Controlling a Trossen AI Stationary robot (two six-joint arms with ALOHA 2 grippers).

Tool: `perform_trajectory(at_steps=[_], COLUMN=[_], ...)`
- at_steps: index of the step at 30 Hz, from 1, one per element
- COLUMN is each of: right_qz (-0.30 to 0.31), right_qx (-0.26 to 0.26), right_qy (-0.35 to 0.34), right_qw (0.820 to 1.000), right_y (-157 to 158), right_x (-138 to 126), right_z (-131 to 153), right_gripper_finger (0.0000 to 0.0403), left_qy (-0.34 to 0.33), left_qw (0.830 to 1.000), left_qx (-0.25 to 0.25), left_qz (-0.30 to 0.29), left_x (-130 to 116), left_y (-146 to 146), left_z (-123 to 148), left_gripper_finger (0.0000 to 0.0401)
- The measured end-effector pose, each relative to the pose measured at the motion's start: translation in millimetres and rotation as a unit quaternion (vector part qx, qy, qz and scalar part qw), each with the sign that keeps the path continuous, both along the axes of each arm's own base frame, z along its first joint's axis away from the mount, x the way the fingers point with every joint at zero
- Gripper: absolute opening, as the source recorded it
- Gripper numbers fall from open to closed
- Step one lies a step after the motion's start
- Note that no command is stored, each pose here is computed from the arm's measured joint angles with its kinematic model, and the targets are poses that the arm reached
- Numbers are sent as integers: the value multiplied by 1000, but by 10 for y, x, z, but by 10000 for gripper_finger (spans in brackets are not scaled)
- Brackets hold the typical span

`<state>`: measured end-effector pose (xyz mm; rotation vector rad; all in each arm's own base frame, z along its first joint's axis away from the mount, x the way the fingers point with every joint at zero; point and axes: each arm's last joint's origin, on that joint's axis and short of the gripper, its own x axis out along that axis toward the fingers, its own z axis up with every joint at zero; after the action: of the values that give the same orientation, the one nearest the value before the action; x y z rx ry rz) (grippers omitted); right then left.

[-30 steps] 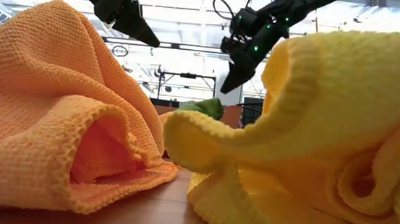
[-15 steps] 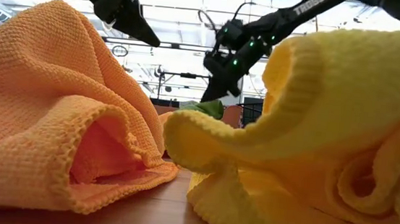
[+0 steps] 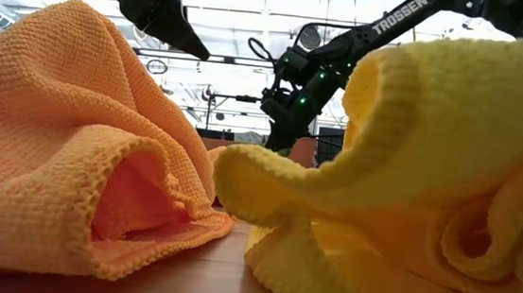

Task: Sort microfiber towel by color & place in baskets
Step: Put the green towel into the orange bin, then put the top orange towel into the wire basket

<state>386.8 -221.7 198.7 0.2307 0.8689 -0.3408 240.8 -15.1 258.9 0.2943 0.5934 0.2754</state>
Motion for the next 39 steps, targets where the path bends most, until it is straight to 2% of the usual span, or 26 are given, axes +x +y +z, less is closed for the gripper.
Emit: perform_trajectory(at_steps=[6,13,20,24,29,33,36,39], right_qz=[3,19,82,122,141,132,110,95], right_qx=[-3,1,24,37,61,56,26,-7], right_qy=[-11,-4,47,69,58,0,-48,-107], right_qw=[1000,1000,995,990,986,990,992,990], right_y=[55,252,861,1315,1838,2167,2358,2523], right_x=[-62,-132,-213,-315,-594,-843,-1015,-1124], right_z=[212,450,678,632,441,283,168,54], right_gripper_finger=[5,54,97,102,102,102,102,102], left_qy=[2,2,3,27,32,22,15,21], left_qw=[1000,1000,1000,1000,999,999,997,996], left_qx=[0,-4,7,7,-14,-44,-71,-78], left_qz=[0,-5,-8,-5,-6,11,23,28], left_x=[11,91,306,373,401,402,411,431], left_y=[-1,-5,-11,12,7,5,1,-1], left_z=[-11,-66,-238,-367,-424,-427,-445,-492], left_gripper_finger=[202,202,202,202,205,214,228,250])
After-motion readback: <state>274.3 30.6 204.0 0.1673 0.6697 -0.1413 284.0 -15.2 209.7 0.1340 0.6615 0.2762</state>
